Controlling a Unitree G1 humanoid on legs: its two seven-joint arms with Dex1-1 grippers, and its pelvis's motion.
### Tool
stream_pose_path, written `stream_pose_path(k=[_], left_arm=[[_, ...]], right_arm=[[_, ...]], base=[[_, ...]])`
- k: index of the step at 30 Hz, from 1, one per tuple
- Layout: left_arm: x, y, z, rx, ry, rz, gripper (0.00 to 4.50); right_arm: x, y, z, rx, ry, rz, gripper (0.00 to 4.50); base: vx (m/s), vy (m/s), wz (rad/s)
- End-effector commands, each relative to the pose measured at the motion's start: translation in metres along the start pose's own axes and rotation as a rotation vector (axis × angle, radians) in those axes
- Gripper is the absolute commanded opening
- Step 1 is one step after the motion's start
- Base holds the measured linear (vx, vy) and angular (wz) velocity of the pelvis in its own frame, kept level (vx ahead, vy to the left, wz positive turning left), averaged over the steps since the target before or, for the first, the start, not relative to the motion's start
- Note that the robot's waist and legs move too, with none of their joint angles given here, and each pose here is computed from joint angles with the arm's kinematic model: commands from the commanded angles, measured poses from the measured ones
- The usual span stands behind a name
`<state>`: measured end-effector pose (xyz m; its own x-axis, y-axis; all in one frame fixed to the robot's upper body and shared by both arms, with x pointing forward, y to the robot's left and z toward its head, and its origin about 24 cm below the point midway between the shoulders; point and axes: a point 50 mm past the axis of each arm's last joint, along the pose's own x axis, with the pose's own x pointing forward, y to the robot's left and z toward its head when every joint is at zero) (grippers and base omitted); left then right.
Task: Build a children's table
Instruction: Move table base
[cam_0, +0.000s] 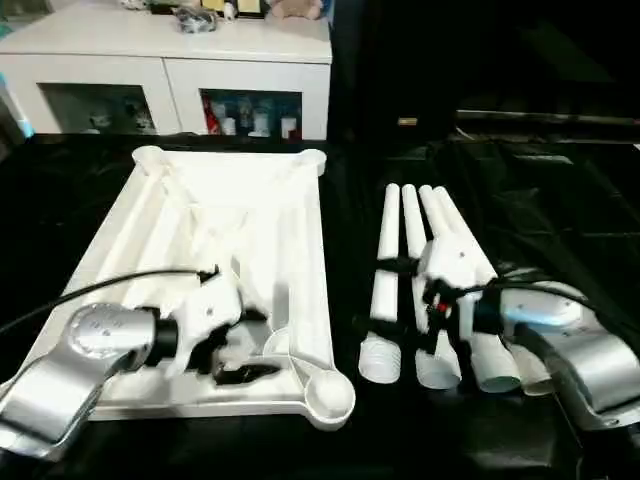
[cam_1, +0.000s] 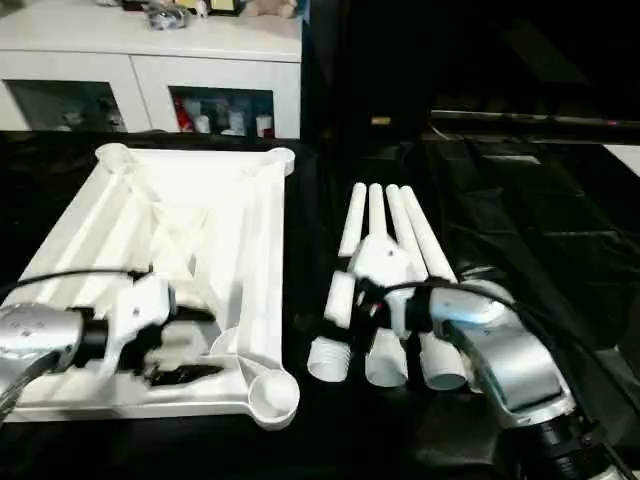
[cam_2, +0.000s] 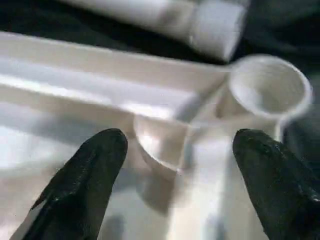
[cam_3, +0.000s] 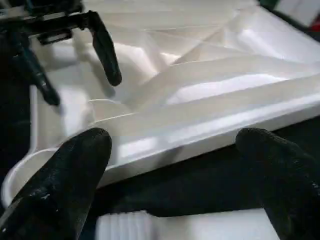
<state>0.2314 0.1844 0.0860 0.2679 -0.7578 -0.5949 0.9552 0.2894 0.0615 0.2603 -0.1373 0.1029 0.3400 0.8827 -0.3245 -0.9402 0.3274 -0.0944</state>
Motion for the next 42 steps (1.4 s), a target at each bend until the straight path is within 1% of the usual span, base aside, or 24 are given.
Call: stream_pose_path(k=[1, 2, 3, 4, 8, 11, 12, 14, 15, 16, 18, 21, 24, 25, 28, 29, 33, 34, 36, 39, 40, 41, 42], left_arm=[[-0.002, -0.002, -0.002, 0.027, 0.060, -0.006, 3.60], [-0.003, -0.001, -0.003, 0.025, 0.068, -0.001, 3.42], [-0.004, 0.002, -0.008, 0.031, 0.108, 0.032, 3.31], [-0.005, 0.005, -0.010, 0.025, 0.132, 0.047, 3.31], [-0.009, 0.008, -0.015, 0.018, 0.174, 0.066, 2.88], [-0.013, 0.011, -0.019, 0.020, 0.213, 0.087, 2.72], [-0.014, 0.012, -0.020, 0.017, 0.227, 0.091, 2.48], [-0.015, 0.012, -0.022, 0.012, 0.241, 0.093, 2.43], [-0.015, 0.012, -0.022, 0.012, 0.241, 0.093, 2.28], [-0.015, 0.013, -0.022, 0.014, 0.243, 0.100, 2.28], [-0.016, 0.014, -0.022, 0.004, 0.240, 0.113, 2.00], [-0.015, 0.013, -0.022, -0.006, 0.233, 0.090, 1.82], [-0.016, 0.012, -0.022, -0.010, 0.232, 0.079, 1.46], [-0.016, 0.012, -0.022, -0.011, 0.233, 0.079, 1.46], [-0.016, 0.013, -0.022, -0.012, 0.230, 0.083, 1.12], [-0.016, 0.014, -0.021, -0.012, 0.229, 0.085, 1.12], [-0.015, 0.020, -0.021, -0.012, 0.219, 0.114, 0.71], [-0.015, 0.020, -0.021, -0.012, 0.219, 0.114, 0.65], [-0.017, 0.025, -0.022, -0.014, 0.223, 0.144, 0.41], [-0.018, 0.029, -0.022, -0.015, 0.223, 0.159, 0.24], [-0.019, 0.032, -0.022, -0.012, 0.223, 0.179, 0.24], [-0.020, 0.035, -0.023, -0.006, 0.223, 0.195, 0.07], [-0.021, 0.038, -0.023, 0.006, 0.225, 0.213, 0.07]], right_arm=[[0.001, 0.000, 0.007, -0.034, 0.011, 0.050, 4.50], [0.002, 0.001, 0.007, -0.037, 0.013, 0.061, 4.50], [0.004, 0.004, 0.008, -0.047, 0.023, 0.101, 4.50], [0.006, 0.005, 0.009, -0.053, 0.028, 0.120, 4.50], [0.008, 0.006, 0.010, -0.062, 0.033, 0.143, 4.50], [0.010, 0.006, 0.010, -0.075, 0.043, 0.155, 4.50], [0.011, 0.006, 0.009, -0.081, 0.049, 0.159, 4.50], [0.013, 0.006, 0.008, -0.086, 0.055, 0.164, 4.50], [0.013, 0.006, 0.008, -0.086, 0.055, 0.164, 4.50], [0.014, 0.006, 0.008, -0.089, 0.057, 0.168, 4.50], [0.015, 0.006, 0.008, -0.089, 0.057, 0.172, 4.50], [0.016, 0.006, 0.008, -0.091, 0.057, 0.175, 4.50], [0.016, 0.006, 0.008, -0.092, 0.057, 0.176, 4.50], [0.016, 0.006, 0.008, -0.092, 0.054, 0.179, 4.50], [0.017, 0.009, 0.009, -0.077, 0.043, 0.202, 4.50], [0.017, 0.009, 0.009, -0.073, 0.041, 0.208, 4.50], [0.015, 0.014, 0.007, -0.055, 0.049, 0.268, 4.50], [0.015, 0.014, 0.007, -0.055, 0.049, 0.268, 4.50], [0.015, 0.012, 0.007, -0.060, 0.051, 0.253, 4.50], [0.016, 0.011, 0.006, -0.063, 0.051, 0.240, 4.50], [0.016, 0.010, 0.006, -0.064, 0.051, 0.235, 4.50], [0.017, 0.010, 0.006, -0.066, 0.050, 0.231, 4.50], [0.017, 0.009, 0.006, -0.066, 0.049, 0.229, 4.50]], base=[[0.000, 0.000, 0.00], [0.000, 0.000, 0.00], [0.000, 0.000, 0.00], [0.000, 0.000, 0.00], [0.000, 0.000, 0.00], [0.000, 0.000, 0.00], [0.000, 0.000, 0.00], [0.000, 0.000, 0.00], [0.000, 0.000, 0.00], [0.000, 0.000, 0.00], [0.000, 0.000, 0.00], [0.000, 0.000, 0.00], [0.000, 0.000, 0.00], [0.000, 0.000, 0.00], [0.000, 0.000, 0.00], [0.000, 0.000, 0.00], [0.000, 0.000, 0.00], [0.000, 0.000, 0.00], [0.000, 0.000, 0.00], [0.000, 0.000, 0.00], [0.000, 0.000, 0.00], [0.000, 0.000, 0.00], [0.000, 0.000, 0.00]])
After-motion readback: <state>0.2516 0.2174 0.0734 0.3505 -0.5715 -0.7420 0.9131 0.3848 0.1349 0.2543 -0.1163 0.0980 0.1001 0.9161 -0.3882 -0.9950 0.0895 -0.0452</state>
